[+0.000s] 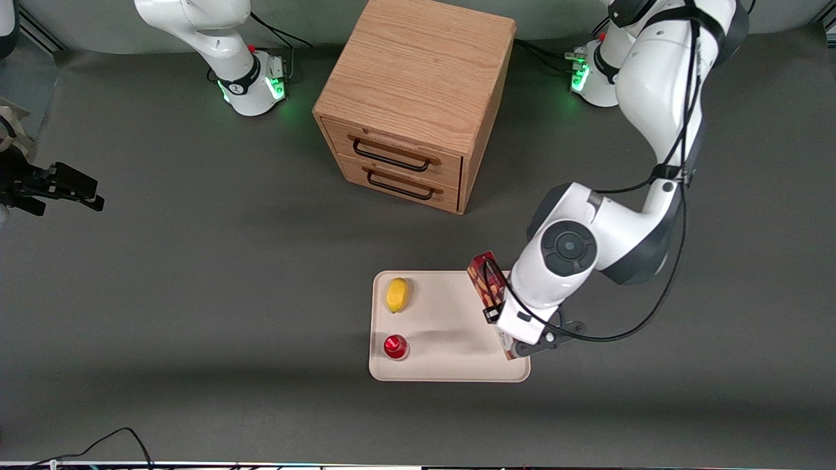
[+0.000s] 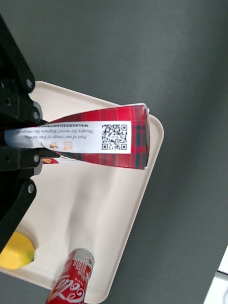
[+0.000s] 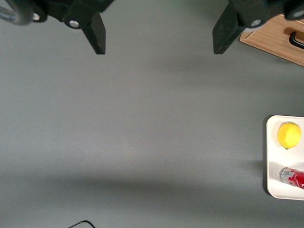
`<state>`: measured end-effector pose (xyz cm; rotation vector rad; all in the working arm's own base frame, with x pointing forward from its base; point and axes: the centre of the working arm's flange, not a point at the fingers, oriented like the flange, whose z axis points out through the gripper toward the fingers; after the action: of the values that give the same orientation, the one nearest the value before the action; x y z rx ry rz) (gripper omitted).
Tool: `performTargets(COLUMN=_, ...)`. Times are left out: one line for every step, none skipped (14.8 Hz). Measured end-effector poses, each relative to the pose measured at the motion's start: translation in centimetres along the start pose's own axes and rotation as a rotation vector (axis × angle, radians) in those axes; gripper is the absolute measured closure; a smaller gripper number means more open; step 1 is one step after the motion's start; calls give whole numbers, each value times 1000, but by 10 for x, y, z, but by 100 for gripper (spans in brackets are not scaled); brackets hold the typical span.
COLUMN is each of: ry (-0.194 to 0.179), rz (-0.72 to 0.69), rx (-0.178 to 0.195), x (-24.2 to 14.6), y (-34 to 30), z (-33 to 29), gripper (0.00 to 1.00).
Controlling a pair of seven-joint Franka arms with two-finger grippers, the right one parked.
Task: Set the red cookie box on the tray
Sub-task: 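Carry the held cookie box over the white tray beside the lemon, then lower the cookie box onto the tray and open the left gripper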
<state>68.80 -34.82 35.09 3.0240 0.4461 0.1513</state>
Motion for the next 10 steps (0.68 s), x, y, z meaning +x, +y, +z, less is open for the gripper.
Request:
performTargets(ry=11, rz=21, rx=7, x=-2, y=2, z=11, gripper=85)
performTargets(ry=19, rz=37, rx=14, x=-4, y=3, z=22, gripper=85)
performTargets(ry=24, rz=49, rx=16, x=-6, y=3, z=32, gripper=85)
performTargets(ry=31, rz=62, rx=20, x=-7, y=3, z=41, gripper=85)
performTargets(ry=40, rz=74, rx=22, x=-9, y=3, z=49, gripper=85)
performTargets(ry=49, rz=85, rx=21, x=-12, y=3, z=56, gripper=85)
performTargets(ry=58, rz=96, rx=21, x=-14, y=3, z=61, gripper=85)
performTargets(ry=67, rz=108, rx=23, x=-16, y=2, z=66, gripper=85)
performTargets(ry=76, rz=117, rx=23, x=-18, y=1, z=71, gripper=85)
performTargets(ry=85, rz=123, rx=21, x=-19, y=-1, z=77, gripper=85)
